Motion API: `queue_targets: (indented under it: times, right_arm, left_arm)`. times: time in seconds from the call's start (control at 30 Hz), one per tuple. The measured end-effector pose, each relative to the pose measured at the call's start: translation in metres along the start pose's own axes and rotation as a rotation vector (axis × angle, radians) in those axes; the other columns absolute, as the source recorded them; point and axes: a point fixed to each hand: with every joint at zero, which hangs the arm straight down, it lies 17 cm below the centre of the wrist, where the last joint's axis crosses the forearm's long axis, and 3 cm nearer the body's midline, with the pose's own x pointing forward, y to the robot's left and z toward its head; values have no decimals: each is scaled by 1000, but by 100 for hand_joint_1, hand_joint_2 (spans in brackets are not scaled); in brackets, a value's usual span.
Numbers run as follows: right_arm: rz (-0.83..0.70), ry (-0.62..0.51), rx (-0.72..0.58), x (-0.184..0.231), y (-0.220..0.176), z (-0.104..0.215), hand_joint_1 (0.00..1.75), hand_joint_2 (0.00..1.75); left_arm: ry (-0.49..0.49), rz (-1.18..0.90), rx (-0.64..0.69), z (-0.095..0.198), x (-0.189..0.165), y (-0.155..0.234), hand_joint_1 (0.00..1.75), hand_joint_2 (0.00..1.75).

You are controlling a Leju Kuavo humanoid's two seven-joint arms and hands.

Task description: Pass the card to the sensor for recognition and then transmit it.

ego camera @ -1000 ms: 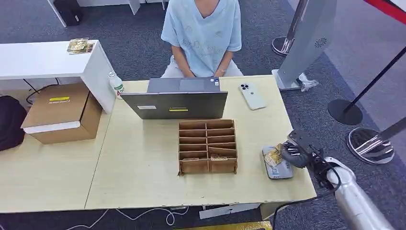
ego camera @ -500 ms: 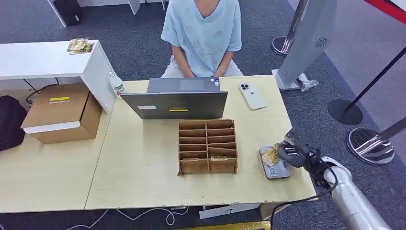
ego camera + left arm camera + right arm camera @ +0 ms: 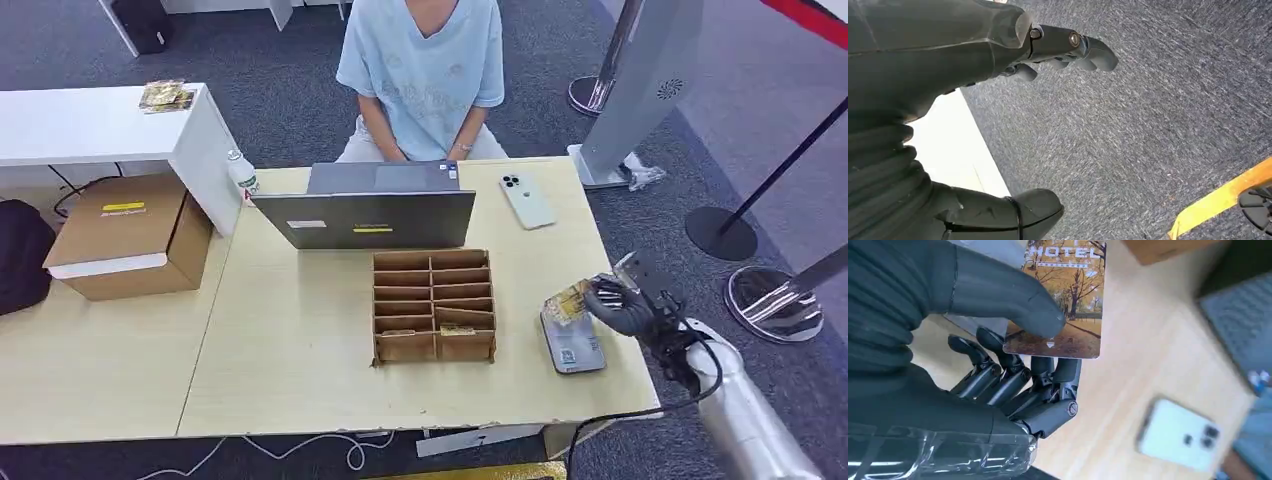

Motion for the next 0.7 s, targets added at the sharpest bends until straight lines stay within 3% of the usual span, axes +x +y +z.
queue_targets:
  times: [0.27,0.5,0.7]
  right_arm:
    - [71,-236,-197,94,-48,-12,175,175]
    - [276,-389,-326,174,-47,-18,175,175]
    - [709,-538,-612,270,-43,-11,175,175]
  left_arm:
    - [1,3,2,0,0,0,0,175]
    - [2,4,2,0,1,0,0,175]
    - [-2,4,4,0,3,2,0,175]
